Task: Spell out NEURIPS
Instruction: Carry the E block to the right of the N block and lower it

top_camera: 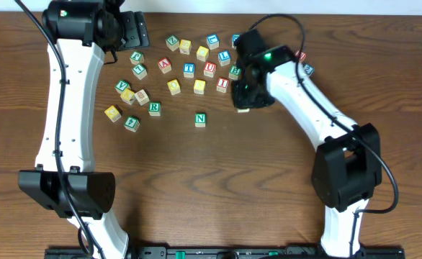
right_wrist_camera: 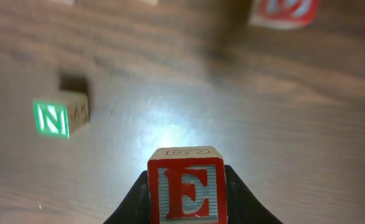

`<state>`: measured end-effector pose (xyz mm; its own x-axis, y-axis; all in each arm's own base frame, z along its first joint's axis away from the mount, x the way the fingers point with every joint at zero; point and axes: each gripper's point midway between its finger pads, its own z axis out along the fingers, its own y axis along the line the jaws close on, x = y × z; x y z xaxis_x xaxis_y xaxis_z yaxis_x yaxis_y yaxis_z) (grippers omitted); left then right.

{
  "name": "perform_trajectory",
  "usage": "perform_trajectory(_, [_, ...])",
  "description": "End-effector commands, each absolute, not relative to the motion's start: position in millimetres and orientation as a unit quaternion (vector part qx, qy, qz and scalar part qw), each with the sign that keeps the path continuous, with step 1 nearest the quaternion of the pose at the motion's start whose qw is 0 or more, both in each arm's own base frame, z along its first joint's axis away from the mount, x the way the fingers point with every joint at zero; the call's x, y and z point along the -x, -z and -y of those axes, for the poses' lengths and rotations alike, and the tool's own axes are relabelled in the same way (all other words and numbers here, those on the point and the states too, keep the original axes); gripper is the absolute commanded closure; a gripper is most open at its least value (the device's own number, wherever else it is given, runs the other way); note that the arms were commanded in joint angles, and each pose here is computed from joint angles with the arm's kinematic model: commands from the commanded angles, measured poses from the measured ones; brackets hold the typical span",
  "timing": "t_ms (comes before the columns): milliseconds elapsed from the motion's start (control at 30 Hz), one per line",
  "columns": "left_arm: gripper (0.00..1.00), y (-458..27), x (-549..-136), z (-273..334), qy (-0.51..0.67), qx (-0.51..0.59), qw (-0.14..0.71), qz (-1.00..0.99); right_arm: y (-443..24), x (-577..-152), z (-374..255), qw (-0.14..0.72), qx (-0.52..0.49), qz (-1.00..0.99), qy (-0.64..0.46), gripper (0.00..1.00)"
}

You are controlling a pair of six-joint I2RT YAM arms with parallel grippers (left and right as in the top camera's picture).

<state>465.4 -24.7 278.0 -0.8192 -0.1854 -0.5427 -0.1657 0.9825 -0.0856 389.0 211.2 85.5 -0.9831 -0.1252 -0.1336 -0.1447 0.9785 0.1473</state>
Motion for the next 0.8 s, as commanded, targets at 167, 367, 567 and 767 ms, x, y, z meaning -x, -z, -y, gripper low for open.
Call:
perform_trajectory(167, [0.13,-273.1,-466.5,23.4,0.013,0.094,0.282,-0.955,-55.9,-350.4,-236.5,0.024,0.117,-0.99,-0.069,0.91])
perform_trajectory(367, [0.13,-272.5,-465.6,23.3,0.013,0.094,0.28,-0.955,-37.5,-336.8,-253.3,0.027,0.135,-0.988,-0.072,0.9])
perform_trajectory(567, [0.13,-272.0,-464.9,22.6,0.011,0.094,0.278,-0.956,-23.0,-336.4,-267.0,0.048,0.137,-0.986,-0.085,0.89])
perform_trajectory(767, [0.13,-272.1,-465.0,22.6,0.011,0.095,0.279,-0.956,-21.9,-350.2,-269.0,0.092,0.116,-0.987,-0.062,0.89])
